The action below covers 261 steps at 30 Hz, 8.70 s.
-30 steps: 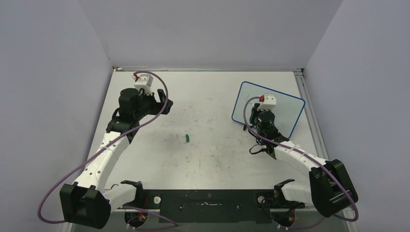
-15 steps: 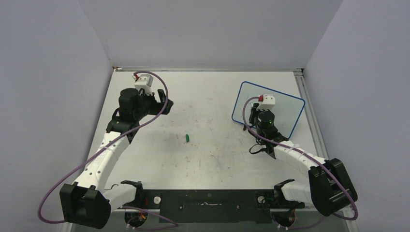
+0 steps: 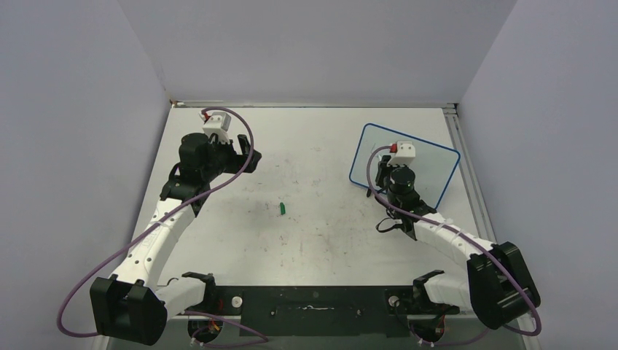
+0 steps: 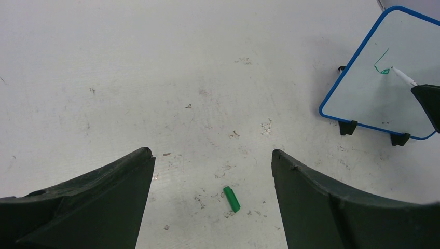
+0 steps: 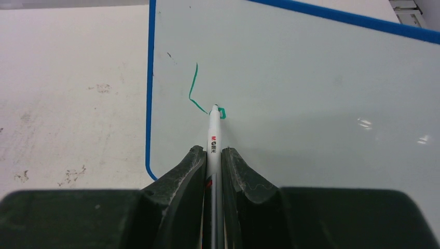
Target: Write a sentence on the whiteboard
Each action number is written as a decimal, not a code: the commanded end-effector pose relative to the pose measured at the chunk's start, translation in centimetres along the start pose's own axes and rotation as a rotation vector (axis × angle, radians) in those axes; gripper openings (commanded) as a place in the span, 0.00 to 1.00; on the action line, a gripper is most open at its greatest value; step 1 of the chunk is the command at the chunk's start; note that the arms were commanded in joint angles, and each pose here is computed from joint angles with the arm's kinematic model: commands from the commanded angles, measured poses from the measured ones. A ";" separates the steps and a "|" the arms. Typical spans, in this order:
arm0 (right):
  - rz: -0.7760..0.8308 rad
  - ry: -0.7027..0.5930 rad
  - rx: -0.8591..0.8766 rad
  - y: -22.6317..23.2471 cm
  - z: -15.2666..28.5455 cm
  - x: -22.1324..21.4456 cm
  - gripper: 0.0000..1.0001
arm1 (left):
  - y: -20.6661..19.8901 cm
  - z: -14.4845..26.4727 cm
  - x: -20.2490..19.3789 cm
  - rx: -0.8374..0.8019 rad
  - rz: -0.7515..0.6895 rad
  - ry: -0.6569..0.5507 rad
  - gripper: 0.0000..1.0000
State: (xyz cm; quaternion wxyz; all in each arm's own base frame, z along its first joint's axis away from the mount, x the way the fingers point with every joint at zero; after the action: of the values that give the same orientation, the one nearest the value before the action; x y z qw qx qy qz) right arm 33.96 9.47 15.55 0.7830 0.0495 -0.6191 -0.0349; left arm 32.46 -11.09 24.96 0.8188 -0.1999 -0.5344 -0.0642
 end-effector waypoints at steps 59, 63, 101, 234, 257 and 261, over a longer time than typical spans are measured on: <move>-0.016 -0.109 -0.101 -1.5 0.2 3.0 0.05 | -0.5 0.5 1.0 -0.026 -0.015 -0.043 0.82; -0.012 -0.113 -0.105 -1.5 0.0 3.2 0.05 | -0.5 0.6 1.0 -0.026 -0.016 -0.043 0.82; -0.179 -0.089 0.107 -3.0 1.6 2.8 0.05 | -0.5 0.4 0.9 -0.026 -0.017 -0.034 0.82; -0.140 -0.021 -0.020 -4.0 1.6 -0.2 0.05 | -0.6 0.5 0.9 -0.032 -0.018 -0.035 0.82; -0.152 -0.054 -0.086 -5.0 2.3 0.3 0.05 | -0.6 0.5 0.9 -0.033 -0.017 -0.035 0.82; -0.154 -0.056 -0.087 -5.1 2.3 0.3 0.05 | -0.7 0.6 1.0 -0.034 -0.018 -0.039 0.82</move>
State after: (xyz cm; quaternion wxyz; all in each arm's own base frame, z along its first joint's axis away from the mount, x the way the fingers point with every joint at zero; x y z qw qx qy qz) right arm 31.90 4.90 15.08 0.7741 0.0708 -0.6198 -0.1077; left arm 32.40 -11.21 24.96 0.8185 -0.2034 -0.5332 -0.0665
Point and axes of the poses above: each gripper's point midway between its finger pads, its own z axis back along the fingers, its own y axis along the line the jaws close on, x = y × z, the point moved 3 cm from there along z, back along the fingers, and after that the axes turned 4 degrees about -z, right-handed, at the moved point
